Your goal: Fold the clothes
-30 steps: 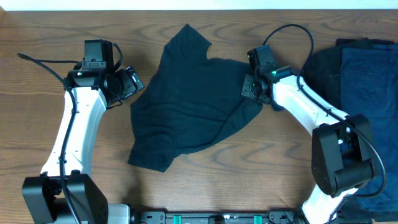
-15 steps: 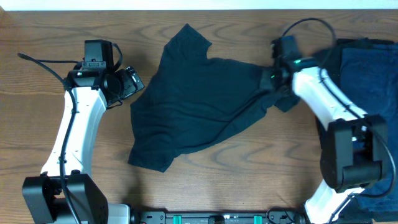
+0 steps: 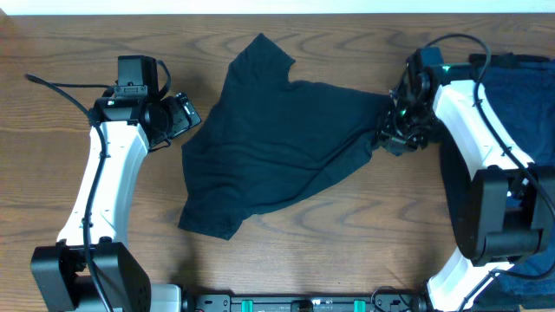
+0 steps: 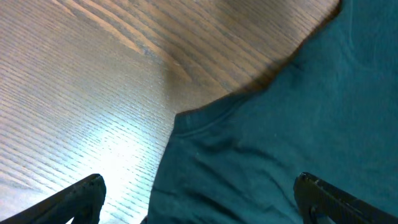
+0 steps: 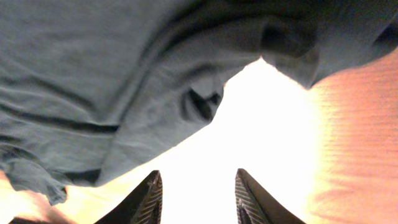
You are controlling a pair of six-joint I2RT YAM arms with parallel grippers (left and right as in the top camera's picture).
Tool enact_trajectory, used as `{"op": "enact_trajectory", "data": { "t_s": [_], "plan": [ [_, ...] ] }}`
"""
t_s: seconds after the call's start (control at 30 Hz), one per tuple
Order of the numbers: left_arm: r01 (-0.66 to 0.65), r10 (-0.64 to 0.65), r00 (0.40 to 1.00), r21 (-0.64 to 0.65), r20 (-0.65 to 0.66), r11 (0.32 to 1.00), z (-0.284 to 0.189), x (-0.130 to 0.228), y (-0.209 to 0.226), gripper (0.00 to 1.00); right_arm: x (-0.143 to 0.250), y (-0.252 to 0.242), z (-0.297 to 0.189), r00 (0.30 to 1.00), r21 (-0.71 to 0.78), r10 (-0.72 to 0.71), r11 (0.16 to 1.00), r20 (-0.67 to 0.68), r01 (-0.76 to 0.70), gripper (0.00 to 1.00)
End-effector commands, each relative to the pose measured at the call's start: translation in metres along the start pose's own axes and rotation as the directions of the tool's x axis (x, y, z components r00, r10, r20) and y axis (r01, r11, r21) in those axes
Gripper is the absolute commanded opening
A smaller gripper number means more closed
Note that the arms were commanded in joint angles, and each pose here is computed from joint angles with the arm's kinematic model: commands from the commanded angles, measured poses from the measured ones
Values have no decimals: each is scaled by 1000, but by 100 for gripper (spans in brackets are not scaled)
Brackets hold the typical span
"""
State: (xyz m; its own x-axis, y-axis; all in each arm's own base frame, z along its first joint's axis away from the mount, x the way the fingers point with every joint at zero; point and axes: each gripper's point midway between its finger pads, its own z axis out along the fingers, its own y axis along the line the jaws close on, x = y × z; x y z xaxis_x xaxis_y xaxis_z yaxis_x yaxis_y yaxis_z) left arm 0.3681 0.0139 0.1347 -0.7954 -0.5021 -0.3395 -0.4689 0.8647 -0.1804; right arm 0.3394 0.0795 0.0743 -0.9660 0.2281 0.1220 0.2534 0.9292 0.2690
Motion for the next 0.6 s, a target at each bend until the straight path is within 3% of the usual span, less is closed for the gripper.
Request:
{"op": "enact_trajectory", "data": {
  "t_s": [0.0,0.2,0.37,0.5,0.57],
  "plan": [
    [-4,4,1000,-1,-8,1000,1,1,0,98,17,1,24,998,6,41,999,-50,-41,37],
    [-4,4,1000,-1,-8,1000,1,1,0,98,4,-2,59,999,-32,9,999,39,-8,48],
    [-4,4,1000,-1,-8,1000,1,1,0,98,-7,-4,77,993,-60,-14,998,113,21,51],
    [-4,4,1000,-1,-8,1000,1,1,0,98,-10,-4,82,990,-70,-21,997,138,31,45],
    [-4,4,1000,-1,-8,1000,1,1,0,98,-10,-4,82,990,-71,-23,997,140,33,34]
  ]
}}
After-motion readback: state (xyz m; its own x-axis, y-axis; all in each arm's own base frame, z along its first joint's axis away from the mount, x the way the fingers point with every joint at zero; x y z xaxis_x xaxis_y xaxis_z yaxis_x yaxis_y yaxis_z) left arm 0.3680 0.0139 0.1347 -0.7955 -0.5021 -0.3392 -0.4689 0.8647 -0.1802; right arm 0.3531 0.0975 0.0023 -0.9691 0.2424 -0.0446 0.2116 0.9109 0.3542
